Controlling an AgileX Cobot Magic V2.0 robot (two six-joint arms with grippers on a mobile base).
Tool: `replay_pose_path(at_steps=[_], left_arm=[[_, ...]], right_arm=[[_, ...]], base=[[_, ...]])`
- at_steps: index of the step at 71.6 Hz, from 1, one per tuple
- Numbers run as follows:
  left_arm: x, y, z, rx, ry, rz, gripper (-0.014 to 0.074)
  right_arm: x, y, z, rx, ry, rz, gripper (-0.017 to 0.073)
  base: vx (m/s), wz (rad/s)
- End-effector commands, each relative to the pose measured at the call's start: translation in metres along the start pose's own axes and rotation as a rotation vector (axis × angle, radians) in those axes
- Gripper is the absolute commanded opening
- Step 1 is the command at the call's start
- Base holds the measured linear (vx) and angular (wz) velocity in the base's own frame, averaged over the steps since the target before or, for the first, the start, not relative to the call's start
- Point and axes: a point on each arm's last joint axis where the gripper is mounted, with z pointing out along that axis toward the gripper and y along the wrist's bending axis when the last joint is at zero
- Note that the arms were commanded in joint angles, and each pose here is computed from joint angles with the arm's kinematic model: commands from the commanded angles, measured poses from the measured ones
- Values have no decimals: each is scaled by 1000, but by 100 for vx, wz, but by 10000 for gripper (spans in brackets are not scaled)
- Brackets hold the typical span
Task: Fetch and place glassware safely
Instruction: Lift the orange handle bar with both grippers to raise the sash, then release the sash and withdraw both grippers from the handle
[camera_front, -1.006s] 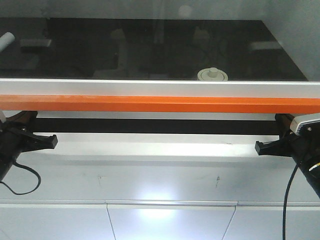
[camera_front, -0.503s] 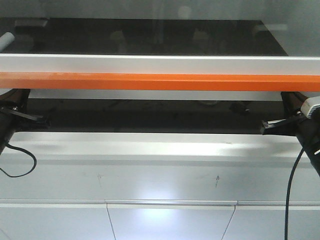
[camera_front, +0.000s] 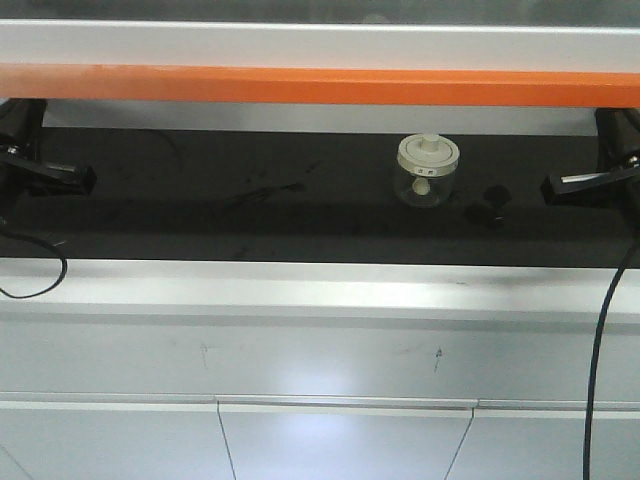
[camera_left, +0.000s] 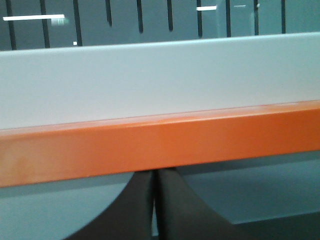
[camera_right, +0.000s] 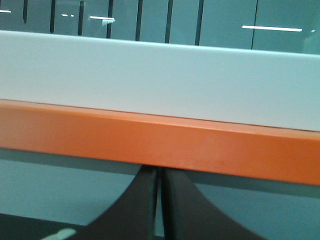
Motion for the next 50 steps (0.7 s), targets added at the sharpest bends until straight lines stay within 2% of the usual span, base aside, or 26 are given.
replay_pose_path(at_steps=[1,36,50], left_arm=[[-43,1,12,-1,-229,-7,-7],[-59,2,6,-5,-231,-2,-7],[-65,2,1,-5,-209,0,-7]], right_arm=[[-38,-3,4,7,-208,-16,-1],[-49,-4,0,8,-219,-7,-1],[-58,-1,-4,-21,-221,-28,-1]], base=[[-1,2],[0,0],[0,0]])
